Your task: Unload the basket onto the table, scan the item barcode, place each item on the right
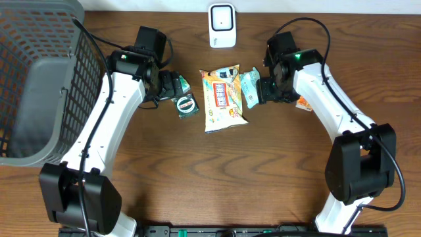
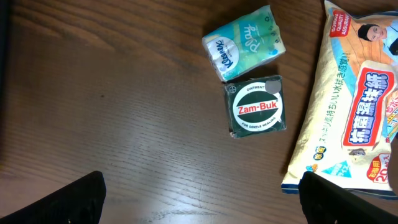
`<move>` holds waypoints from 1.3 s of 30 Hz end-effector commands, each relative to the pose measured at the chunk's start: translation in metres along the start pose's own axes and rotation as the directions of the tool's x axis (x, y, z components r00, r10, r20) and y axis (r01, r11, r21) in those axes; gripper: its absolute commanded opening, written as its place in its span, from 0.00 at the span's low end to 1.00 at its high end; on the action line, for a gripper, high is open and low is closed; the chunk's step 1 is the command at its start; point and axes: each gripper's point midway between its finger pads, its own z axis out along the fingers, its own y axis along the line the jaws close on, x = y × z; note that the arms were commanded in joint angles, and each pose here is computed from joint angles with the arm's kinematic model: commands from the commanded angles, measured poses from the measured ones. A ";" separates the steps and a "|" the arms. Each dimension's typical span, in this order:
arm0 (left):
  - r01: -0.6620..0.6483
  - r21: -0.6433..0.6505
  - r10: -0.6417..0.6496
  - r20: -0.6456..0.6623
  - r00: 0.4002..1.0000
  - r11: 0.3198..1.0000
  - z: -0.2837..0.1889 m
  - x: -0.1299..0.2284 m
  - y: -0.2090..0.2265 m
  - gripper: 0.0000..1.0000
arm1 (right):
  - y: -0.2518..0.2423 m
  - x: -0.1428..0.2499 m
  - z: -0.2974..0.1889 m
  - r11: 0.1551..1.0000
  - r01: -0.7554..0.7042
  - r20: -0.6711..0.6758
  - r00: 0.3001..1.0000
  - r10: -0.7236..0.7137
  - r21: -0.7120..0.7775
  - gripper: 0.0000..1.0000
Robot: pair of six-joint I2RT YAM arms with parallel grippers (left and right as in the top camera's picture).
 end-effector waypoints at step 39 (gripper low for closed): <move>-0.002 -0.008 0.002 0.011 1.000 1.000 -0.002 -0.003 0.002 0.98 | 0.001 -0.015 -0.074 1.000 0.006 0.203 0.979 -0.008 0.007 0.93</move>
